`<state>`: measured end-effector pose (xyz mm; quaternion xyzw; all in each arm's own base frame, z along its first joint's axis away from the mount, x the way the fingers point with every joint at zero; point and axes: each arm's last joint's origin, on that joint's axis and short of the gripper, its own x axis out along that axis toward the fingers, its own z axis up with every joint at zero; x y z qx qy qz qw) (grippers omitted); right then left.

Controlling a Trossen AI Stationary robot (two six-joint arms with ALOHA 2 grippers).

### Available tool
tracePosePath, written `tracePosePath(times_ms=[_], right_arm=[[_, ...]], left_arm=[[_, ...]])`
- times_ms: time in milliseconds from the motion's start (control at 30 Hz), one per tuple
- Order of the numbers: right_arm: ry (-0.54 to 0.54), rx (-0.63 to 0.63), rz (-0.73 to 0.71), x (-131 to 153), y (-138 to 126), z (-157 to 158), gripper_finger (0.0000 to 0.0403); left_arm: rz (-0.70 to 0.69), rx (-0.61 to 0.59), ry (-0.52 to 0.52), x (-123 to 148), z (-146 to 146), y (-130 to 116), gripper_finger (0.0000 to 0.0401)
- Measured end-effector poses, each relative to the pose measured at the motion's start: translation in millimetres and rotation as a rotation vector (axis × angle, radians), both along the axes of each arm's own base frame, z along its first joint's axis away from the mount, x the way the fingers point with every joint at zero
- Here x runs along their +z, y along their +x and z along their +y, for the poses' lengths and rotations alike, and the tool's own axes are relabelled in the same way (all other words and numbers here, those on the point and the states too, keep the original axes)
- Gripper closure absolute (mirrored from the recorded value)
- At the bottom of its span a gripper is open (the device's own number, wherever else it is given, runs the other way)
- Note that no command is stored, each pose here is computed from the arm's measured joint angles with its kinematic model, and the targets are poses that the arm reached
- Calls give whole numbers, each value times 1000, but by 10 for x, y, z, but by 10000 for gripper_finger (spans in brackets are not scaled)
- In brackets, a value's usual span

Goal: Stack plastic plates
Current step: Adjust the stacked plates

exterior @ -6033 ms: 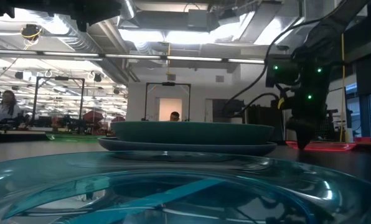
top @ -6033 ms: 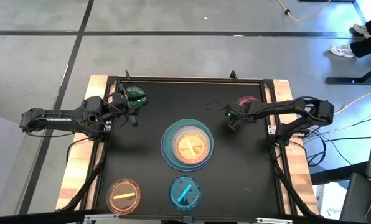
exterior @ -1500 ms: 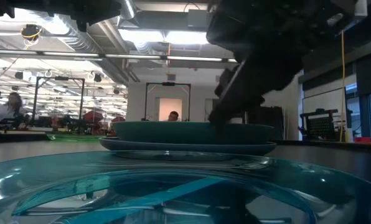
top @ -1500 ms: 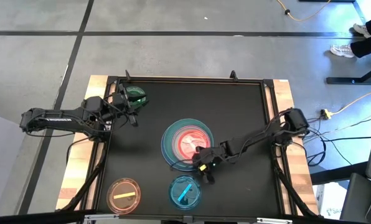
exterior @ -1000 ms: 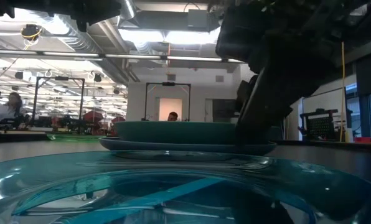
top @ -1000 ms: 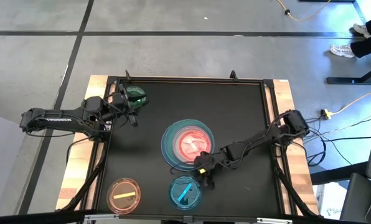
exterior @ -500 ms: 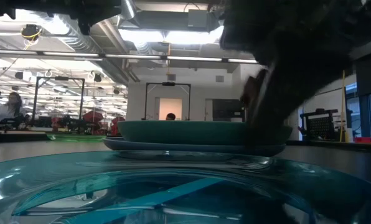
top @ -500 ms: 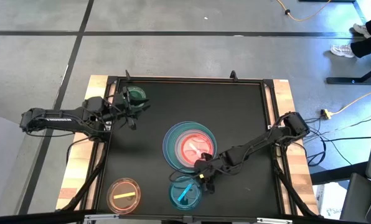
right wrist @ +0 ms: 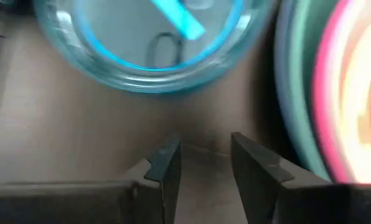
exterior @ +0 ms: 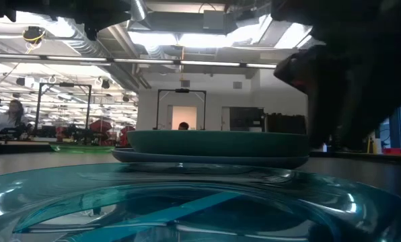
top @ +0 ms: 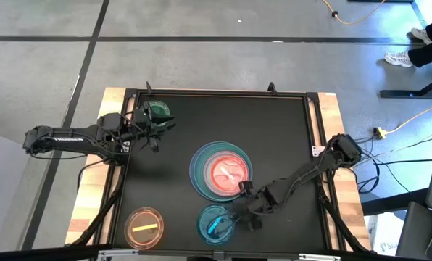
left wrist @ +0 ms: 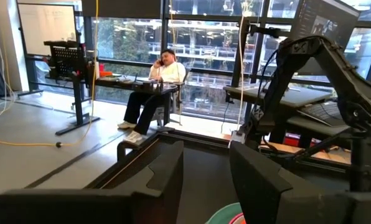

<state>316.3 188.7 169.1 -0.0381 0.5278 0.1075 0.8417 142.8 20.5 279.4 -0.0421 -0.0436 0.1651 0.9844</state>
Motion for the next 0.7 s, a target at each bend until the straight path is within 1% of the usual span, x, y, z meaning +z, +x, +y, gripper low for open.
tracePosePath(times_ms=[100, 167, 333, 467, 700], right_arm=[[-98, -9, -30, -48, -12, -54, 272], [-135, -6, -40, -73, 0, -107, 272], [-153, -25, -44, -125, 38, -231, 272], [-228, -65, -89, -150, 110, -372, 272], [-294, -82, -118, -167, 223, -558, 272]], left_arm=[[1, 0, 0, -1, 1, 0, 277], [10, 0, 0, -9, 0, 1, 277], [23, 1, 1, -20, 0, 2, 277], [23, 1, 1, -22, 0, 2, 277], [23, 0, 1, -21, 0, 1, 277]])
